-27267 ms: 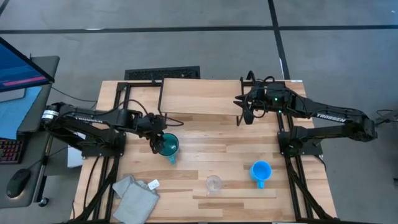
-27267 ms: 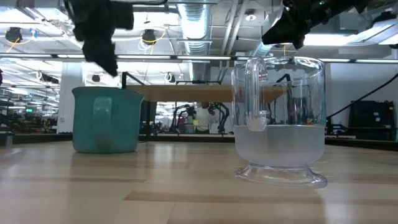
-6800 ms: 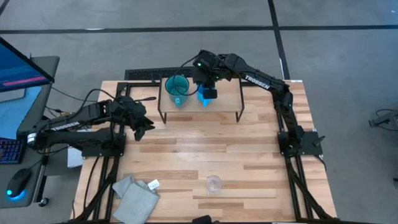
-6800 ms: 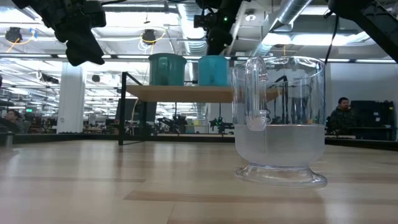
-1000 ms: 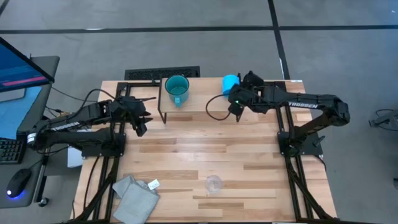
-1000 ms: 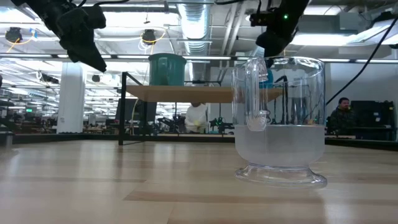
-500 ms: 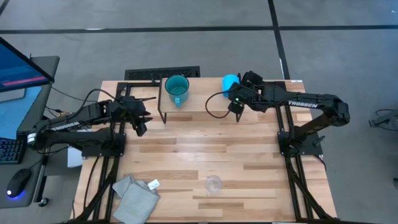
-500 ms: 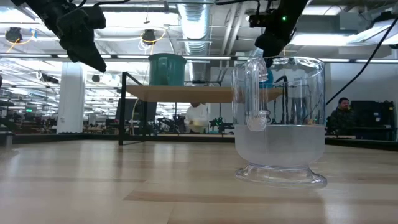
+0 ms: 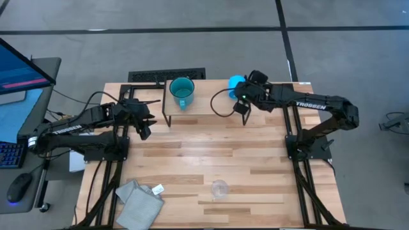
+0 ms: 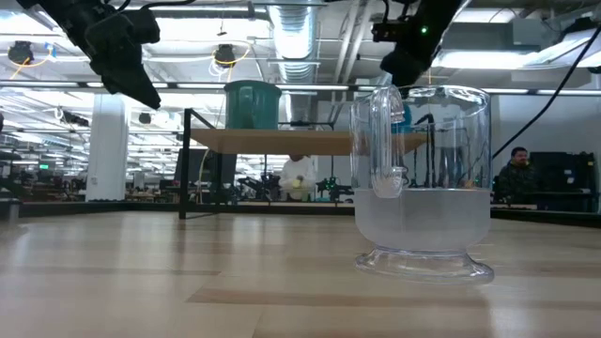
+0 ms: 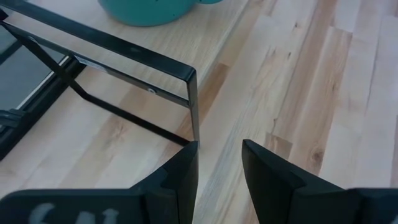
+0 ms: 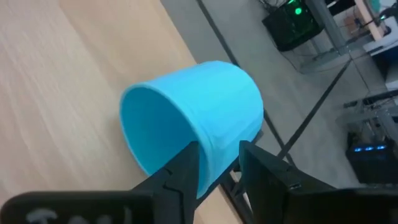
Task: Stack small to large cups/mugs on shelf
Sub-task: Put the light blue mug on the shelf
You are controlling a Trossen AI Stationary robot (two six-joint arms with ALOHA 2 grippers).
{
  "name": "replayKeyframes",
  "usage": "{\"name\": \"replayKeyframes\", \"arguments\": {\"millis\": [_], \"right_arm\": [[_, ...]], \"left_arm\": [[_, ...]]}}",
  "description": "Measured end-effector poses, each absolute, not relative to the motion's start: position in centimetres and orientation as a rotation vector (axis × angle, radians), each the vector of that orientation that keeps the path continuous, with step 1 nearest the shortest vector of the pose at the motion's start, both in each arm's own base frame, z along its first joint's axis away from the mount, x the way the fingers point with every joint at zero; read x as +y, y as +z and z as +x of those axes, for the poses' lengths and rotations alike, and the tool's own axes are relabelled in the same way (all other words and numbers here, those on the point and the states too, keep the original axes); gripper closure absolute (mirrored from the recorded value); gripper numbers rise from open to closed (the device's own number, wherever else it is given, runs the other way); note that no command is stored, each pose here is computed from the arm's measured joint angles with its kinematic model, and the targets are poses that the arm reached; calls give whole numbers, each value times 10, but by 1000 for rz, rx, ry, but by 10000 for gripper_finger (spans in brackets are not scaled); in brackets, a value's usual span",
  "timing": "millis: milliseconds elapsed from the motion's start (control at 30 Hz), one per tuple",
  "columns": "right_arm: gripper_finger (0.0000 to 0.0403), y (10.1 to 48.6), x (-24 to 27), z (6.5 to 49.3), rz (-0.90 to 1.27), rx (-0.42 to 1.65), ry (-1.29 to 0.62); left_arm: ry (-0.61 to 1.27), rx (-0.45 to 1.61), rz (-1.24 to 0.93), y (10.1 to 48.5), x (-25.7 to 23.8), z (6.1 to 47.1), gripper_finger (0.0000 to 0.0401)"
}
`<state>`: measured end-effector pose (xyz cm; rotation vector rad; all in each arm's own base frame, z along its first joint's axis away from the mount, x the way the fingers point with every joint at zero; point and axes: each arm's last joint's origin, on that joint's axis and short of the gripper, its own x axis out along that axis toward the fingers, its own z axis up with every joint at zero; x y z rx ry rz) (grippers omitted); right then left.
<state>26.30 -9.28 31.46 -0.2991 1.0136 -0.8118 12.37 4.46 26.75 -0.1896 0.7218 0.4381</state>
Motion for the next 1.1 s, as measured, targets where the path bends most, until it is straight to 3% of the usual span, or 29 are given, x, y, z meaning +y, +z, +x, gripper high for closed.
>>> {"name": "replayKeyframes", "arguments": {"millis": [333, 567, 1100], "right_arm": [[288, 289, -108, 286, -336, 1086, -812], [385, 287, -109, 286, -378, 1114, -842], [400, 345, -100, 262, -185, 1044, -704]], "left_arm": [[440, 723, -194, 267, 45, 124, 287], [444, 734, -206, 266, 44, 123, 287], [444, 723, -201, 267, 45, 123, 287]]}}
